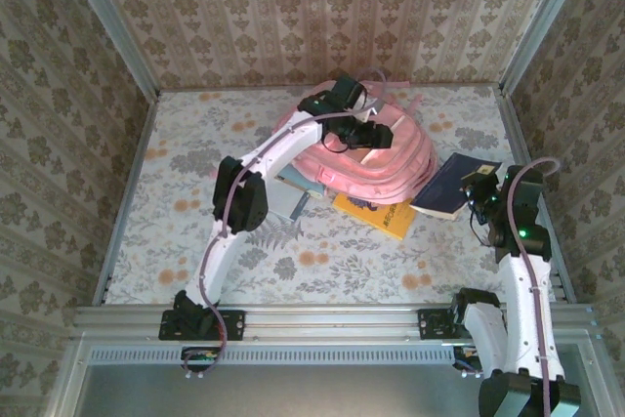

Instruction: Pack the student bag

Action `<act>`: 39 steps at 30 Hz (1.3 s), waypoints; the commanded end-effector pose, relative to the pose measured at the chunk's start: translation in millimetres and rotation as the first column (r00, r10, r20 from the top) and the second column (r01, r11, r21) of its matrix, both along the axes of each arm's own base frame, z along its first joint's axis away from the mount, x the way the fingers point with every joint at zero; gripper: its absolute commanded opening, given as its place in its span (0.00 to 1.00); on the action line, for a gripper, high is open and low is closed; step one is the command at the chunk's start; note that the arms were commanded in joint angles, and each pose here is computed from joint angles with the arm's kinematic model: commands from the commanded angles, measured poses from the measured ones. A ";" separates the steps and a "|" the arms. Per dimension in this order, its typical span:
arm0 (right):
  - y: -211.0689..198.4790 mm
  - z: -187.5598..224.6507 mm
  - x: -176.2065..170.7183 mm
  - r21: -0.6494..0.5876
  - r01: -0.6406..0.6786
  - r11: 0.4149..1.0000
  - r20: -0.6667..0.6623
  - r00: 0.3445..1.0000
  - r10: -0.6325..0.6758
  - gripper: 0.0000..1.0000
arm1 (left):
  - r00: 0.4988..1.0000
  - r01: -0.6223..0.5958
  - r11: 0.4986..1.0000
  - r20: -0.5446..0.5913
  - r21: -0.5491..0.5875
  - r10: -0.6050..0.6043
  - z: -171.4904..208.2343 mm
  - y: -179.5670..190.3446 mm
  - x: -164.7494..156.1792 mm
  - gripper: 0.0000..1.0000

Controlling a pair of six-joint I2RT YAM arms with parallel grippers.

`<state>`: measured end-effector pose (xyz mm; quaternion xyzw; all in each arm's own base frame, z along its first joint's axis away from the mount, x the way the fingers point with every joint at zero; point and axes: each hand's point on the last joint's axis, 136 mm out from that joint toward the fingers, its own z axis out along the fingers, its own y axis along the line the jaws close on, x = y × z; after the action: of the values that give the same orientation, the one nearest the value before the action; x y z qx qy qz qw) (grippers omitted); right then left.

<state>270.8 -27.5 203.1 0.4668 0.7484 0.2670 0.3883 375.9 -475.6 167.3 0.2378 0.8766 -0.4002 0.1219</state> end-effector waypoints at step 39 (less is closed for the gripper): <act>-4.8 33.2 -4.4 -0.090 0.006 0.996 0.101 0.995 0.003 0.00 | 0.983 0.080 0.958 0.181 -0.276 -0.030 156.7 21.8 6.2 0.00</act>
<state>263.8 -27.8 219.8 0.4441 0.7485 0.2599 0.4183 394.1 -475.7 241.2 0.2597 0.8329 -0.4536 0.1820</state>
